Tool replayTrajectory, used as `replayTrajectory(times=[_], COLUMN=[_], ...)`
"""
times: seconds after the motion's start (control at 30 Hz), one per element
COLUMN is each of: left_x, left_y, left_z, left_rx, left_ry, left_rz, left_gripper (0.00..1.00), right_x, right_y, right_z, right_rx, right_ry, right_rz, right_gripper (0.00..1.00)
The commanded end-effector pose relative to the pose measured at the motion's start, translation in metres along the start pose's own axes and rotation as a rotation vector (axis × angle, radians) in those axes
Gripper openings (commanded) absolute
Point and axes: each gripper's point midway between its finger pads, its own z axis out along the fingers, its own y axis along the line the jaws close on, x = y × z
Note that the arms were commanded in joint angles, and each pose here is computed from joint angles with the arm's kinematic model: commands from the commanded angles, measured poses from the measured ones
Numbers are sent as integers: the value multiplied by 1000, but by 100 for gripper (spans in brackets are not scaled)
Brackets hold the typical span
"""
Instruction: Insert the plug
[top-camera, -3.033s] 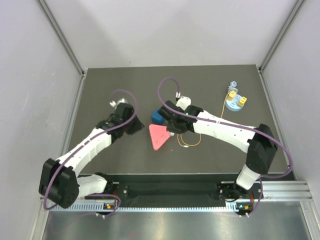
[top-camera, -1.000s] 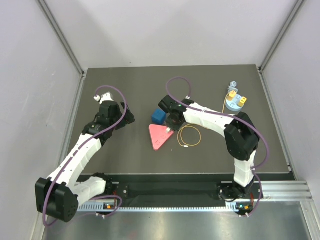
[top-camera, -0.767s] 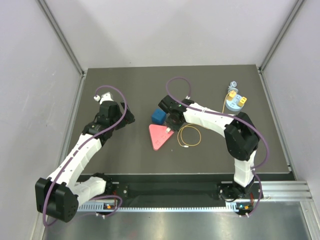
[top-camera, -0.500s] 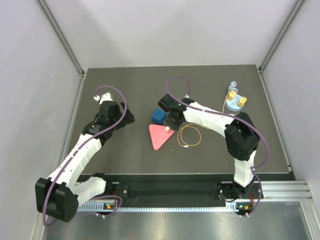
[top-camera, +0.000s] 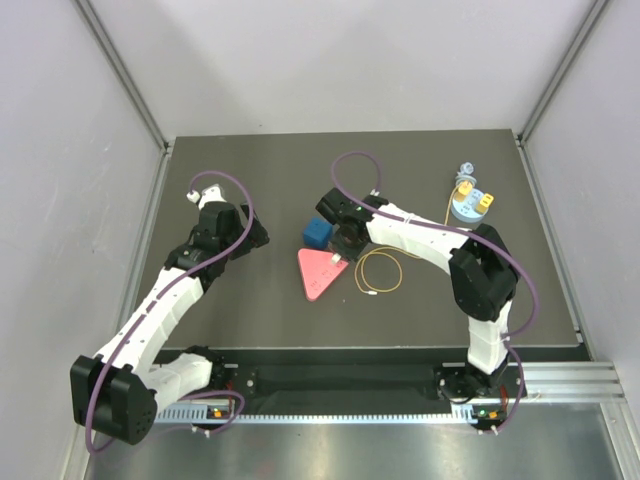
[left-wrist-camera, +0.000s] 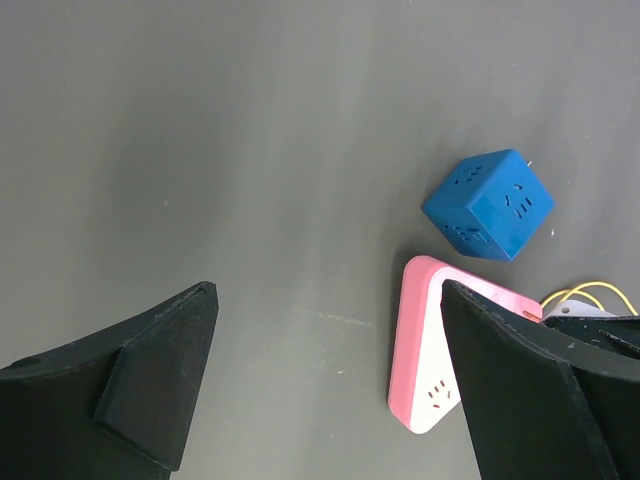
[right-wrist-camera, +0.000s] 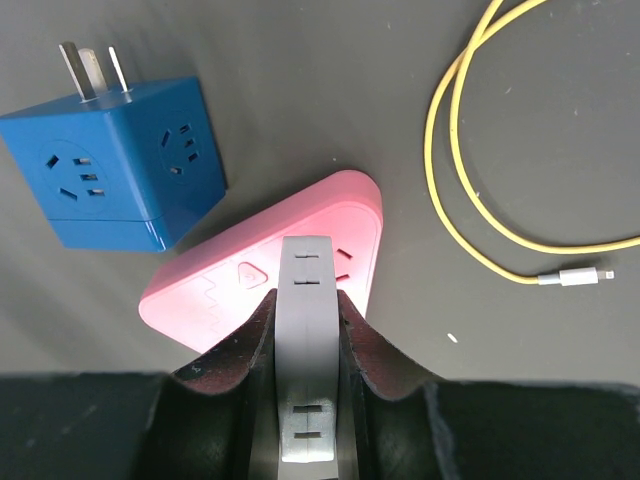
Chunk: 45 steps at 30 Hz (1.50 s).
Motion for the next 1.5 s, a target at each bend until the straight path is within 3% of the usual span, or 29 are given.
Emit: replayTrajectory(times=[0.0, 1.0, 1.47], left_x=[-9, -8, -6], left_y=[-5, -2, -1], left_z=[-7, -6, -5], left_rx=[15, 3, -1], left_ry=[-32, -35, -38], left_rz=[-14, -27, -41], left_gripper=[97, 97, 96], right_x=[-1, -10, -9], right_y=[7, -2, 14], right_z=[-3, 5, 11], right_rx=[-27, 16, 16], right_ry=[2, -20, -5], right_rz=[-4, -90, -131], right_gripper=[0, 0, 0])
